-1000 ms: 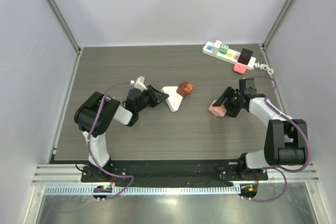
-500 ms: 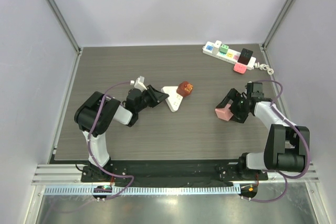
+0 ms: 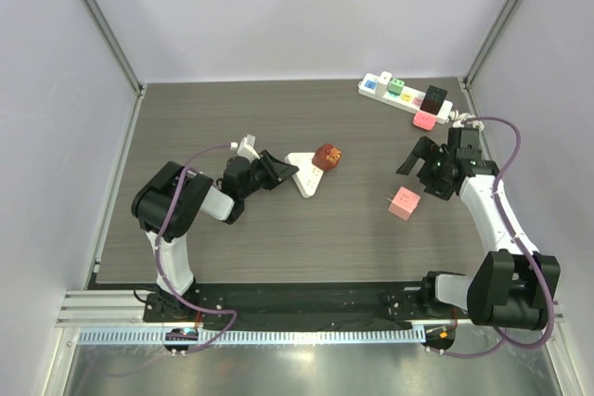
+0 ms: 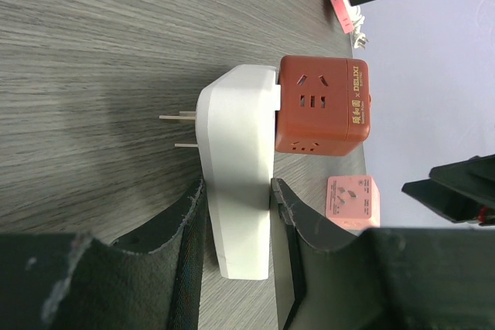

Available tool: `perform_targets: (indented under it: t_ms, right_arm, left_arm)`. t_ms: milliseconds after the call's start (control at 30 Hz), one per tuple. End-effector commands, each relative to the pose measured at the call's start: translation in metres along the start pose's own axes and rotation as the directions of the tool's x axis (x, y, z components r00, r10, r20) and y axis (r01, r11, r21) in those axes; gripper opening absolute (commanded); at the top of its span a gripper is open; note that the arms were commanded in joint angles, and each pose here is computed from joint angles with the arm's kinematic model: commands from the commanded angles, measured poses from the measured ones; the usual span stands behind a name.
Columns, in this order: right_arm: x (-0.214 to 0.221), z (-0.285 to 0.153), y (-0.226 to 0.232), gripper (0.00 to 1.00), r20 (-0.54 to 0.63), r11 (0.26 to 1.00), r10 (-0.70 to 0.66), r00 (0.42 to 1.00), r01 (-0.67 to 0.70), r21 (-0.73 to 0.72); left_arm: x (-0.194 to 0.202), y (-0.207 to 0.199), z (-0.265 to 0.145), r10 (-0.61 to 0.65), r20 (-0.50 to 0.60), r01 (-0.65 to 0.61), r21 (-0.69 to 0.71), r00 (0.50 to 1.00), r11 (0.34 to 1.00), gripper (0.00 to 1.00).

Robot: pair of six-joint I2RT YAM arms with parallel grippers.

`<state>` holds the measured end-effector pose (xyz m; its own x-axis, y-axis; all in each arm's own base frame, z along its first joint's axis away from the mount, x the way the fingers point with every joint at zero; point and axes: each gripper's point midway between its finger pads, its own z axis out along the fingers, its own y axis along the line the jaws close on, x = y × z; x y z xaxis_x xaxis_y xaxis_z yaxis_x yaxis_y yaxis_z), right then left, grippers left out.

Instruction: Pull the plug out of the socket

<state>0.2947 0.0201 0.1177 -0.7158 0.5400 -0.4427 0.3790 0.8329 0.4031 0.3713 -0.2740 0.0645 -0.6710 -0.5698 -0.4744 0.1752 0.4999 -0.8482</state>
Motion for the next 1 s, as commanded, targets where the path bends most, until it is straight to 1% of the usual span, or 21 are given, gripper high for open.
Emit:
perform_targets:
  t_ms: [0, 167, 233, 267, 333, 367, 400, 433, 467, 500, 533, 567, 633, 667, 800, 967]
  right_arm:
    - [-0.013, -0.015, 0.017, 1.0, 0.041, 0.999, -0.044, 0.998, 0.045, -0.025]
    - [-0.001, -0.01, 0.055, 1.0, 0.02, 0.99, -0.114, 0.993, 0.115, -0.085]
    - [-0.002, -0.002, 0.07, 1.0, 0.03, 0.987, -0.125, 0.992, 0.127, -0.102]
    - [0.005, 0.002, 0.082, 1.0, 0.019, 0.98, -0.157, 0.987, 0.158, -0.12]
    - [0.0, 0.012, 0.097, 1.0, 0.021, 0.978, -0.171, 0.985, 0.173, -0.117]
    - [0.0, 0.014, 0.104, 1.0, 0.02, 0.979, -0.159, 0.987, 0.161, -0.123]
    - [-0.004, 0.015, 0.122, 1.0, 0.039, 0.972, -0.171, 0.985, 0.175, -0.158]
    - [0.0, 0.027, 0.126, 1.0, 0.015, 0.973, -0.168, 0.986, 0.168, -0.157]
    - [-0.002, 0.031, 0.136, 1.0, 0.018, 0.973, -0.147, 0.989, 0.148, -0.175]
    - [0.0, 0.033, 0.149, 1.0, 0.012, 0.968, -0.155, 0.988, 0.154, -0.199]
    - [0.005, 0.045, 0.151, 1.0, -0.013, 0.971, -0.151, 0.988, 0.146, -0.189]
    - [0.005, 0.049, 0.157, 1.0, -0.009, 0.973, -0.137, 0.991, 0.133, -0.191]
    - [0.008, 0.053, 0.174, 1.0, 0.017, 0.967, -0.146, 0.989, 0.147, -0.21]
    - [0.005, 0.053, 0.183, 1.0, 0.047, 0.962, -0.14, 0.989, 0.148, -0.231]
    - [0.01, 0.063, 0.198, 1.0, 0.044, 0.959, -0.104, 0.994, 0.112, -0.259]
    - [0.018, 0.074, 0.209, 1.0, 0.025, 0.952, -0.113, 0.993, 0.116, -0.283]
  left_arm:
    - [0.01, 0.007, -0.001, 0.038, -0.03, -0.038, -0.009, 0.999, 0.999, 0.0]
    - [0.012, 0.007, 0.0, 0.033, -0.036, -0.033, -0.008, 0.999, 0.999, 0.0]
    - [0.011, 0.006, 0.0, 0.034, -0.035, -0.034, -0.004, 0.999, 0.999, 0.0]
    - [0.012, 0.006, 0.0, 0.034, -0.036, -0.034, -0.005, 0.999, 0.999, 0.0]
    - [0.011, 0.005, 0.0, 0.035, -0.032, -0.035, -0.004, 0.999, 0.999, 0.0]
    - [0.011, 0.005, 0.0, 0.036, -0.033, -0.036, -0.003, 0.999, 0.999, 0.0]
    - [0.012, 0.006, 0.0, 0.036, -0.034, -0.036, -0.005, 0.999, 0.999, 0.0]
    - [0.012, 0.006, 0.0, 0.035, -0.033, -0.035, -0.006, 0.999, 0.999, 0.0]
    - [0.012, 0.005, 0.0, 0.035, -0.035, -0.035, -0.004, 0.999, 0.999, 0.0]
    - [0.013, 0.004, 0.0, 0.037, -0.036, -0.037, -0.002, 0.999, 0.999, 0.0]
    - [0.012, 0.004, -0.001, 0.038, -0.033, -0.038, -0.002, 0.999, 0.999, 0.0]
    - [0.013, 0.004, -0.001, 0.039, -0.034, -0.039, -0.003, 0.999, 0.999, 0.0]
    - [0.012, 0.003, -0.001, 0.042, -0.03, -0.042, -0.002, 0.999, 0.999, 0.0]
    - [0.012, 0.003, -0.001, 0.041, -0.032, -0.041, -0.003, 0.999, 0.999, 0.0]
    - [0.013, 0.004, 0.001, 0.036, -0.036, -0.036, -0.002, 0.999, 0.999, 0.0]
    - [0.012, 0.004, 0.001, 0.038, -0.032, -0.038, -0.003, 0.999, 0.999, 0.0]
